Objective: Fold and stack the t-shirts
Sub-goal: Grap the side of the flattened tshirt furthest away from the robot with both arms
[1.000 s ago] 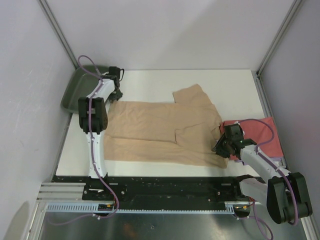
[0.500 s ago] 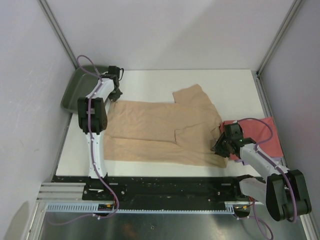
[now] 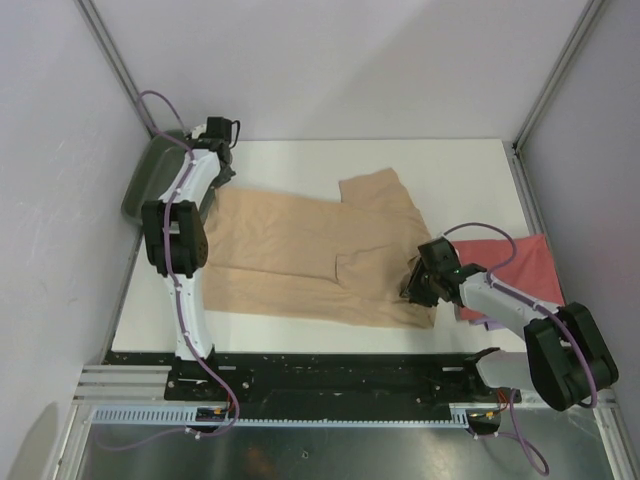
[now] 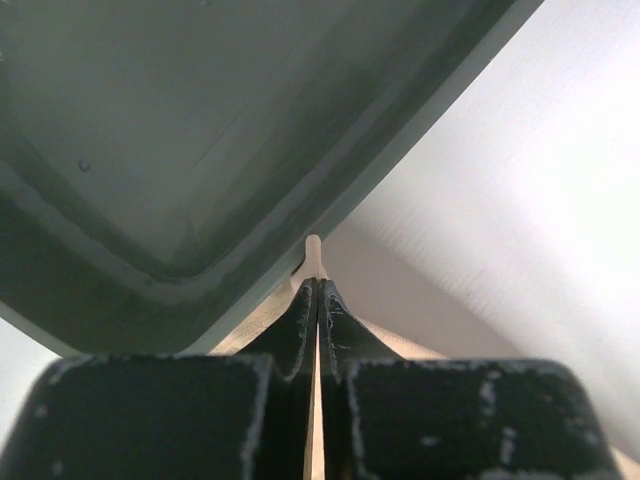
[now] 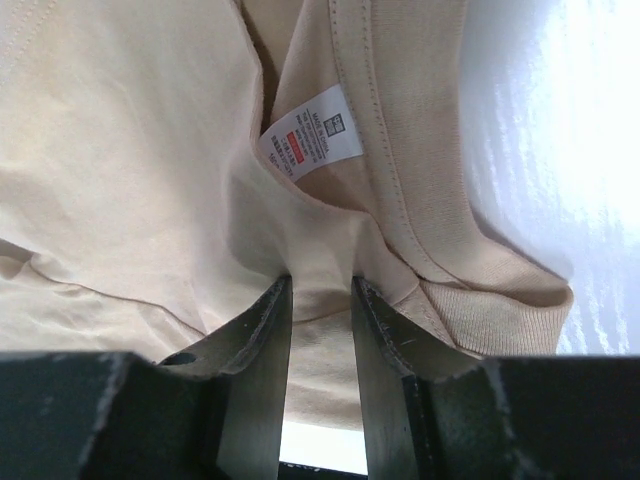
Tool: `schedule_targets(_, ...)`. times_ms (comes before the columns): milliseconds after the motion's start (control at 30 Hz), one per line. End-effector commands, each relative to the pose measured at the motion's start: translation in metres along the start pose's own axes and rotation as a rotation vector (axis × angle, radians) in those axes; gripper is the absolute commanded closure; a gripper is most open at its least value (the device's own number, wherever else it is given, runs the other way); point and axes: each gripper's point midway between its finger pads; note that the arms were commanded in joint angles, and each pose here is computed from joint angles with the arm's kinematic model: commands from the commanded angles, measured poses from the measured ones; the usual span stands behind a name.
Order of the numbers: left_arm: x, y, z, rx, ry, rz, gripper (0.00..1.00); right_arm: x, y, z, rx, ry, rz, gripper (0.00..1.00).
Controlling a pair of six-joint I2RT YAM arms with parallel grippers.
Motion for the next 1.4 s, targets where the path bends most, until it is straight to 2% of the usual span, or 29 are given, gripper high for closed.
schedule_targets(0,0.016,0.013,0.008,-0.022,-0.004,-0.039,1.00,0.012,0.007,-0.010,-0.007,-0.080,-0.040,0.65)
schedule_targets(200,0.013,0.002,0.006,-0.043,-0.027,-0.015,1.00,0.055,0.082,0.009,-0.045,-0.002,-0.254,0.60)
schedule_targets(367,0.013,-0.001,0.004,-0.043,-0.044,-0.008,1.00,0.062,0.169,0.041,-0.024,0.066,-0.398,0.57)
schedule_targets(533,0.012,-0.008,-0.004,-0.034,-0.078,0.009,1.00,0.048,0.246,0.077,0.012,0.141,-0.501,0.54)
schedule_targets(667,0.012,-0.012,-0.006,-0.026,-0.089,0.015,1.00,0.016,0.285,0.089,0.030,0.170,-0.500,0.49)
schedule_targets(1033,0.009,-0.012,-0.009,-0.022,-0.101,0.017,1.00,-0.080,0.298,0.092,0.097,0.187,-0.344,0.45)
schedule_targets(1367,0.005,-0.012,-0.010,-0.021,-0.099,0.017,1.00,-0.107,0.307,0.097,0.084,0.177,-0.309,0.44)
Point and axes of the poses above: each gripper's point midway between its finger pads, its own x axis back along the fingers, its own z axis along the line the jaws close on, y = z × x, and after that the axes turned 1 degree about -x, right-handed
